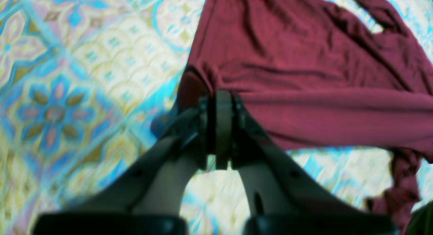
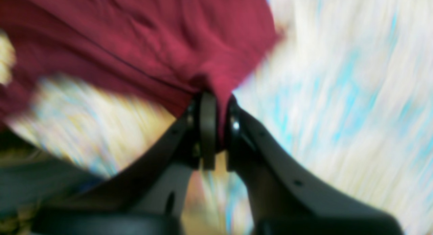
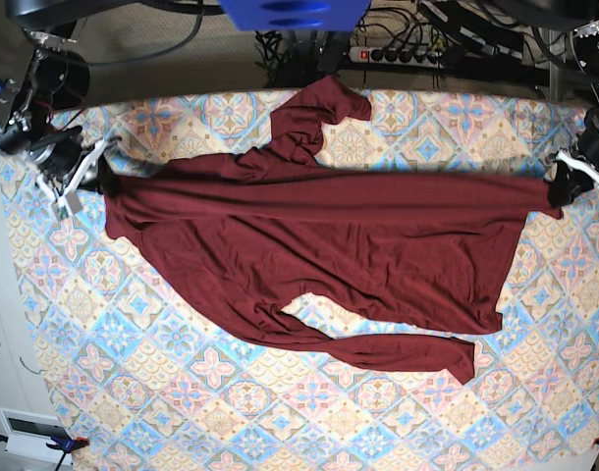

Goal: Layout the t-shirt on the table in an organized manner, then fold the t-shirt properly
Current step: 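Lift the shirt with both grippers and stretch it between them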

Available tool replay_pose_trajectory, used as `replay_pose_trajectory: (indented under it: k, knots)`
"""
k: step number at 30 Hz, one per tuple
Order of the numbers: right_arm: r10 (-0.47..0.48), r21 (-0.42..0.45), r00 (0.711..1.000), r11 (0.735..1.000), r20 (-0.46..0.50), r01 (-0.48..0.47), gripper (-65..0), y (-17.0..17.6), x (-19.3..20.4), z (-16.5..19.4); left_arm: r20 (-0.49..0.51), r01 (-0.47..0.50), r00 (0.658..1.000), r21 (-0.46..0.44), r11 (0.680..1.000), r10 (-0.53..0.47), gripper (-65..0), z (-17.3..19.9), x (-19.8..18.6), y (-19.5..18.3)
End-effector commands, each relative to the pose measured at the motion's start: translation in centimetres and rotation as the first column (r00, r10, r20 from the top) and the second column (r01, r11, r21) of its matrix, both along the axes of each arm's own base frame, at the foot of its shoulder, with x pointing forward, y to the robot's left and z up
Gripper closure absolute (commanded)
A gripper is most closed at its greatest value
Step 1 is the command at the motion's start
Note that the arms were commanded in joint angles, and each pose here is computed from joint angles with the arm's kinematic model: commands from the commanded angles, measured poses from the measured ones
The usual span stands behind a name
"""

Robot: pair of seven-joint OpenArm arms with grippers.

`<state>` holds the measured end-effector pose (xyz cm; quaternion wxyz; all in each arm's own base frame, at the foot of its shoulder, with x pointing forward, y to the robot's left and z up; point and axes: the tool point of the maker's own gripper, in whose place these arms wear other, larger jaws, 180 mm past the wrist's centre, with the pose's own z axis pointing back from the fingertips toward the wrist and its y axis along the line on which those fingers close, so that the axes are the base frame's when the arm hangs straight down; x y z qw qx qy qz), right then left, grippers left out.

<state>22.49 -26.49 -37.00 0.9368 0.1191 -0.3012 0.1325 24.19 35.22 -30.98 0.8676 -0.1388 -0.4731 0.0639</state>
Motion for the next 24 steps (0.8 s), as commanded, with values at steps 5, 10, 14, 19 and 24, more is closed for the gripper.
replay_pose_trajectory:
  k: [5, 10, 14, 19, 24]
  knots:
    - [-0.062, 0.042, 0.997, 0.997, 0.054, 0.059, -3.3, -1.7, 3.1, 0.7, 0.116, -0.018, 0.993, -0.024, 1.0, 0.021, 0.0, 2.2, 2.2, -0.4]
    - [-0.095, 0.053, 0.995, 0.994, 0.04, 0.093, -3.3, -2.5, 4.0, 0.0, 0.139, -0.035, 0.99, -0.03, 0.999, 0.039, 0.0, 1.9, 3.4, -1.1]
    - [-0.104, -0.068, 0.992, 0.992, 0.066, 0.108, -3.3, -4.4, 6.3, 0.9, 0.165, -0.047, 0.985, -0.026, 0.999, 0.051, 0.0, 2.1, 4.7, -1.6]
    - [-0.123, -0.18, 0.992, 0.975, 0.041, 0.128, -3.3, -6.2, 6.9, 0.6, 0.185, -0.057, 0.981, -0.022, 0.998, 0.06, 0.0, 2.3, 5.8, -2.1]
    - [-0.156, -0.166, 0.988, 0.974, 0.014, 0.156, -4.3, -6.2, 8.2, -0.6, 0.192, -0.054, 0.98, -0.025, 0.998, 0.058, 0.0, 2.4, 6.2, -2.4]
